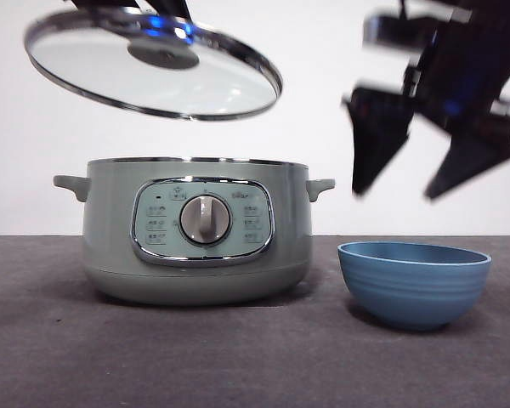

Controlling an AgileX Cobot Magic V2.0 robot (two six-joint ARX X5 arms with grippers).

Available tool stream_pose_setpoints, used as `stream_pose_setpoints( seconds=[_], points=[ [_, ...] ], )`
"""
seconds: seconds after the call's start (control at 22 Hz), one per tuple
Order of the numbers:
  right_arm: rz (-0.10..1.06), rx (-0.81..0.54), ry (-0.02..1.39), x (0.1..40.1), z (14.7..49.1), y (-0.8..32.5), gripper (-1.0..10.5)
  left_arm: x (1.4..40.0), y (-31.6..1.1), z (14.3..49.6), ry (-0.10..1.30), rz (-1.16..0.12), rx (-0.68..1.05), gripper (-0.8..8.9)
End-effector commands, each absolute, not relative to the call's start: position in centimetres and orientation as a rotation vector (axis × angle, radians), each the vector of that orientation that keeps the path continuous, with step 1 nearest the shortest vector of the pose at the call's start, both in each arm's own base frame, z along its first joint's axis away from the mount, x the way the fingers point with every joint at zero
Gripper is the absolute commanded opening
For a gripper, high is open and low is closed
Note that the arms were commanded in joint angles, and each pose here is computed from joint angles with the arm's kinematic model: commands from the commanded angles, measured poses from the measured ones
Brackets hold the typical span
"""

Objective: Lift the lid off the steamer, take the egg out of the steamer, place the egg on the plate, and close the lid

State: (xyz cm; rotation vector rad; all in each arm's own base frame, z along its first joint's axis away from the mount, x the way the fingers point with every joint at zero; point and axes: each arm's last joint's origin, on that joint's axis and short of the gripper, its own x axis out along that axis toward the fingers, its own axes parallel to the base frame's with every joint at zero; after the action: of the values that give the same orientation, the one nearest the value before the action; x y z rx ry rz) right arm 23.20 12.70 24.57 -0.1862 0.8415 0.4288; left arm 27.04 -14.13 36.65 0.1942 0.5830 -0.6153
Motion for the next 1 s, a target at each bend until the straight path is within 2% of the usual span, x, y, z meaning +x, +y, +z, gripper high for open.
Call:
stream_pose_setpoints(
  seconds=[0.05, 0.32, 0.5, 0.73, 1.0],
  points=[
    [0.439, -0.158, 0.707, 21.3, 27.7, 11.7, 4.8, 27.9, -14.7, 37.3, 0.495, -0.627, 0.191, -0.08],
    [0.457, -0.058, 0.345, 15.1, 36.0, 8.2, 4.8, 30.3, -15.9, 35.3, 0.497, -0.629, 0.191, -0.08],
    [0.415, -0.012, 0.162, 11.3, 40.5, 6.0, 4.8, 31.6, -16.6, 33.6, 0.531, -0.63, 0.195, -0.08],
    [0.417, 0.006, 0.104, 9.4, 42.5, 4.9, 4.8, 32.3, -17.2, 32.6, 0.545, -0.634, 0.19, -0.08],
    [0.418, 0.001, 0.119, 9.1, 42.7, 4.8, 4.8, 32.5, -17.5, 32.3, 0.552, -0.634, 0.193, -0.08]
  ],
)
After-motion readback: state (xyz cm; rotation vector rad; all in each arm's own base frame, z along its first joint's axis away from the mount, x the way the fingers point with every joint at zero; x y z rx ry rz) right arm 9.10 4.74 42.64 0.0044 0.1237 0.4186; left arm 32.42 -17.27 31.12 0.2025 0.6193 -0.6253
